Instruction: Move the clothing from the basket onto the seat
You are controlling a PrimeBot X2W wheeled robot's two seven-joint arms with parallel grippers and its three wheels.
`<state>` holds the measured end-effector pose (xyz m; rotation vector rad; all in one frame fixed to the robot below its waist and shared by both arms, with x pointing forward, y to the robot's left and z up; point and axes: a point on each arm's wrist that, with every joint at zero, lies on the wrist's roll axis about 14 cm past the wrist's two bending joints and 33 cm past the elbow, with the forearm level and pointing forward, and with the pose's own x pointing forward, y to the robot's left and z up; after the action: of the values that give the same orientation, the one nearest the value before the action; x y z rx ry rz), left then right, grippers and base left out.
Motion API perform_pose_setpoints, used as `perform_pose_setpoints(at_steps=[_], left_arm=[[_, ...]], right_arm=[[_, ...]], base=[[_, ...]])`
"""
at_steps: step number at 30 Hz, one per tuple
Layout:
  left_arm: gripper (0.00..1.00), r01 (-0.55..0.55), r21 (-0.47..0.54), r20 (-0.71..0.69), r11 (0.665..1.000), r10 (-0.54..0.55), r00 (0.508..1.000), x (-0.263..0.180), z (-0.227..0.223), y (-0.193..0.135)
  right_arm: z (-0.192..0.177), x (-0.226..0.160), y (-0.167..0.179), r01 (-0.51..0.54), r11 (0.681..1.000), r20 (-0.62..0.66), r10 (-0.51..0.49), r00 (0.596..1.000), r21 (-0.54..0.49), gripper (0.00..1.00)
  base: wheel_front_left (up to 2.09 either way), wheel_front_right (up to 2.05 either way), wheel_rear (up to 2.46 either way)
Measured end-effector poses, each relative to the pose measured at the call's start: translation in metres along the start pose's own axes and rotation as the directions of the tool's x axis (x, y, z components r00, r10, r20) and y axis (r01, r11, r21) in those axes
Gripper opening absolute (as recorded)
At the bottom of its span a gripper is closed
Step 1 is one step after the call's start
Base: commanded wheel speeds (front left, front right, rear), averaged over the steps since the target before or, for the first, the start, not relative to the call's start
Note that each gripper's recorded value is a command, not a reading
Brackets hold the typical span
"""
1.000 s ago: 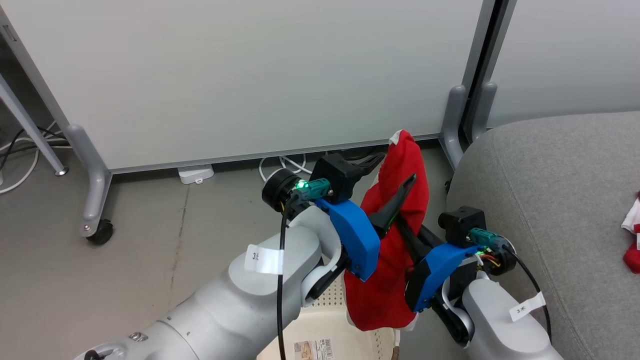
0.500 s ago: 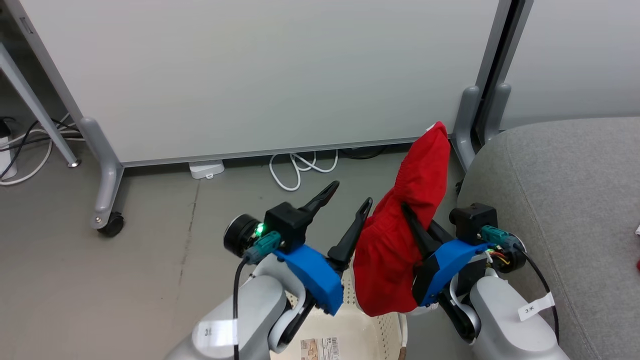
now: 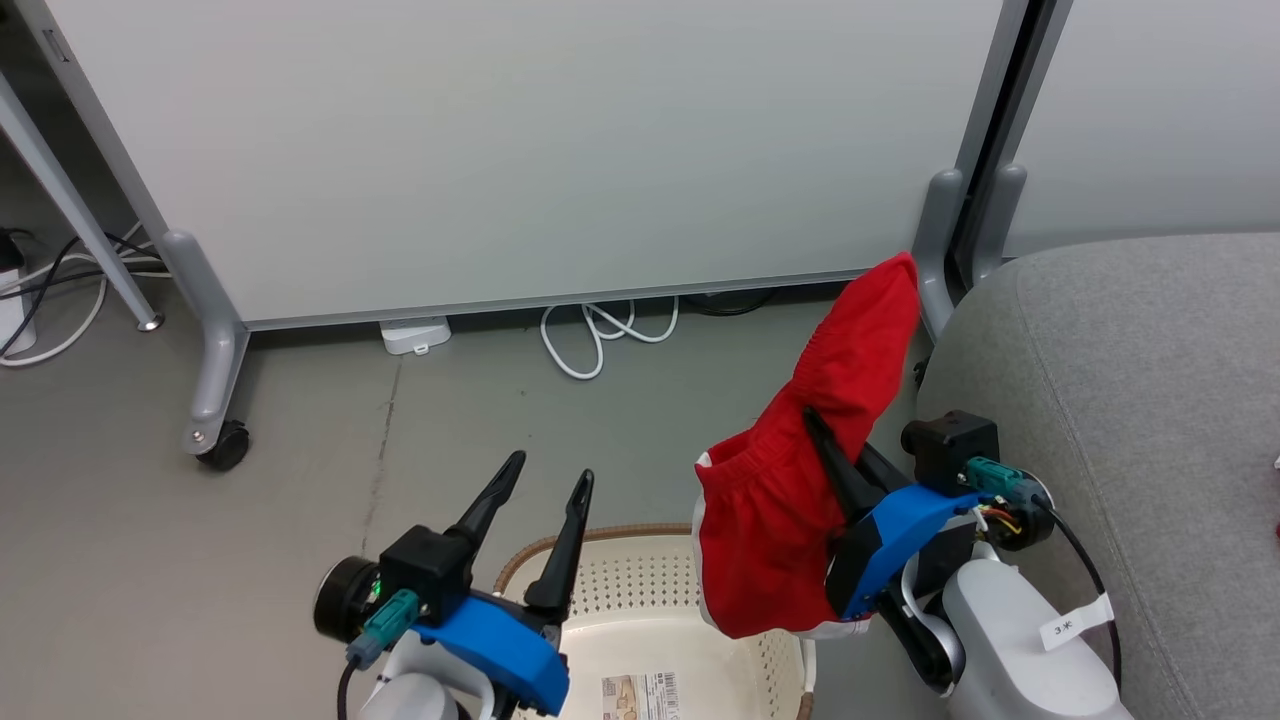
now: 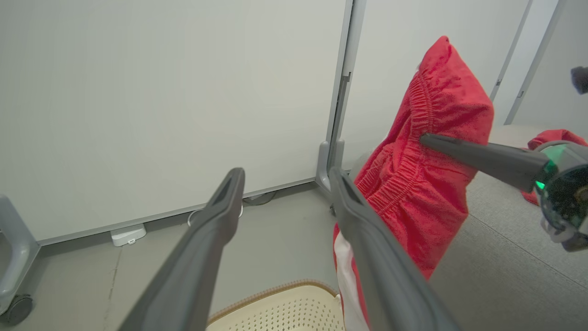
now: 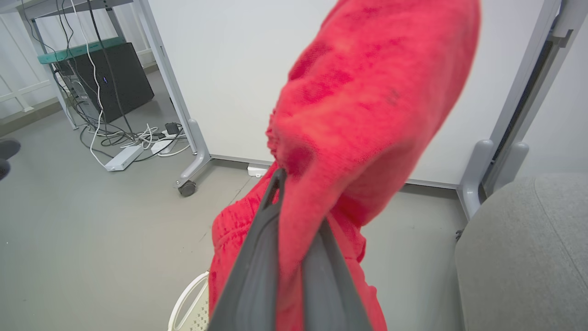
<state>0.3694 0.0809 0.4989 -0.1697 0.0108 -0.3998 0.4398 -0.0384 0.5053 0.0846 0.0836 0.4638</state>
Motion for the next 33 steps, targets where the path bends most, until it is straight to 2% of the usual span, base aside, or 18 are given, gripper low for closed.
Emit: perform_pose_setpoints(at_steps=[5,13,23,33], left_arm=[[1.00,-0.069,-0.012,-0.010,0.998,0.069,0.998,-0.015,-0.009,0.017],[1.00,-0.097,-0.005,-0.002,0.995,0.097,0.995,-0.021,-0.010,0.023],[1.00,-0.074,-0.010,-0.009,0.997,0.074,0.997,-0.014,-0.014,0.014],[1.00,0.045,-0.027,-0.024,0.999,-0.046,0.999,0.012,-0.019,-0.020]], right_arm=[[0.001,-0.003,-0.001,0.006,1.000,0.003,-0.006,1.000,-0.003,0.00],[0.000,-0.007,-0.002,0.012,1.000,0.004,-0.012,1.000,-0.001,0.00],[0.002,-0.016,-0.012,0.040,0.999,0.011,-0.040,0.999,0.002,0.00],[0.003,-0.039,-0.044,0.136,0.991,0.017,-0.136,0.991,0.003,0.00]], base=[[0.00,0.00,0.00],[0.00,0.00,0.00],[0.00,0.00,0.00],[0.00,0.00,0.00]])
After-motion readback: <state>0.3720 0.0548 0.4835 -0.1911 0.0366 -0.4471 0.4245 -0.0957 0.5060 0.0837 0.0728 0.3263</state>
